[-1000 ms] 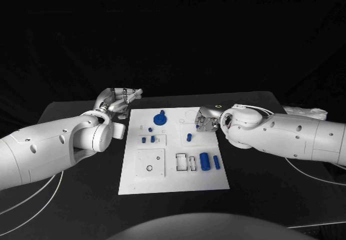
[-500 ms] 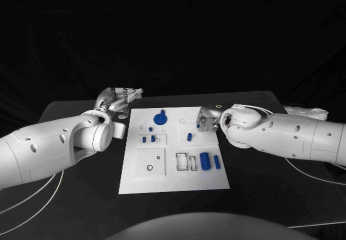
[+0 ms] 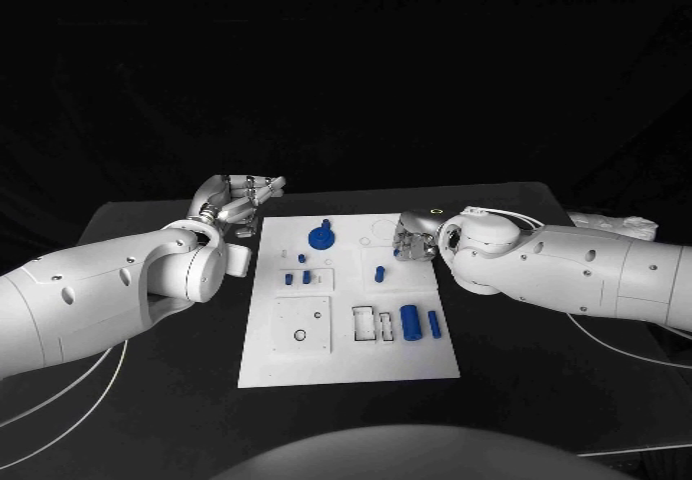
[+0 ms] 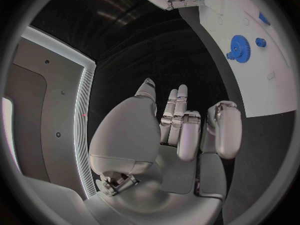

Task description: Assemble the parts on the task board

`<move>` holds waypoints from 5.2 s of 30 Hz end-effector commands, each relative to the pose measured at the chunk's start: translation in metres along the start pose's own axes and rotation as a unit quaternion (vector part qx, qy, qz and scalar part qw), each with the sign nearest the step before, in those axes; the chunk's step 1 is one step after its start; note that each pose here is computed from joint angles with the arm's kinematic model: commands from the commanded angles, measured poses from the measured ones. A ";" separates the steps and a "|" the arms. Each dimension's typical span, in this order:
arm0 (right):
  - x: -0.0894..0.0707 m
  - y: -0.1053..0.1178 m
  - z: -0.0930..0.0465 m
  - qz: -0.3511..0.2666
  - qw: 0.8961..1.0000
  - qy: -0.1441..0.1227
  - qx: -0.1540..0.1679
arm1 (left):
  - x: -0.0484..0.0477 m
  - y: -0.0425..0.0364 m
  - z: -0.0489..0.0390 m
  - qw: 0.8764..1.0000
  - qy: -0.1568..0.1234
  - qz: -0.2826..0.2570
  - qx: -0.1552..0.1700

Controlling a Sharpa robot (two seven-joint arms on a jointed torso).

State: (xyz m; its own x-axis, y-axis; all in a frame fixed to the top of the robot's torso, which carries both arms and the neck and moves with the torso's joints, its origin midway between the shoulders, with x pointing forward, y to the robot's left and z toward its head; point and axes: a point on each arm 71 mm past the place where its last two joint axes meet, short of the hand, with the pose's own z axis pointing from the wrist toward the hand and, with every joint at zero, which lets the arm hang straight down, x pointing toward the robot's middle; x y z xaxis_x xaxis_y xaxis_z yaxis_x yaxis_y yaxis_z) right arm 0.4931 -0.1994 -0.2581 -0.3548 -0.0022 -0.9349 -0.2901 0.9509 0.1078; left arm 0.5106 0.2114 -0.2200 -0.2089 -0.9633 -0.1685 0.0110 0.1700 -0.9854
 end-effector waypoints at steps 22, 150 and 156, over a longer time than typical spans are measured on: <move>0.011 0.004 0.003 -0.011 0.999 0.030 0.001 | -0.0015 -0.0003 0.0007 1.000 -0.004 0.000 0.001; 0.029 0.156 -0.022 -0.005 0.968 0.042 -0.246 | 0.0005 0.0016 0.0168 1.000 -0.004 0.011 0.005; 0.030 0.156 -0.022 -0.008 0.968 0.045 -0.246 | -0.0002 0.0018 0.0166 1.000 -0.005 0.011 0.005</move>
State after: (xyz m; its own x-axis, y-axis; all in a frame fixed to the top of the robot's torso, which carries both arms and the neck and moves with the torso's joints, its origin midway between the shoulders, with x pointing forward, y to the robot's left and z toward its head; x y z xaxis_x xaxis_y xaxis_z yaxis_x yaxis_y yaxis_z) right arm 0.4188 -0.0587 -0.2605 -0.4181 -0.0337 -0.9078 -0.6639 0.6935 0.2800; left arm 0.5273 0.2106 -0.2230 -0.1813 -0.9641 -0.1942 0.0162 0.1945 -0.9808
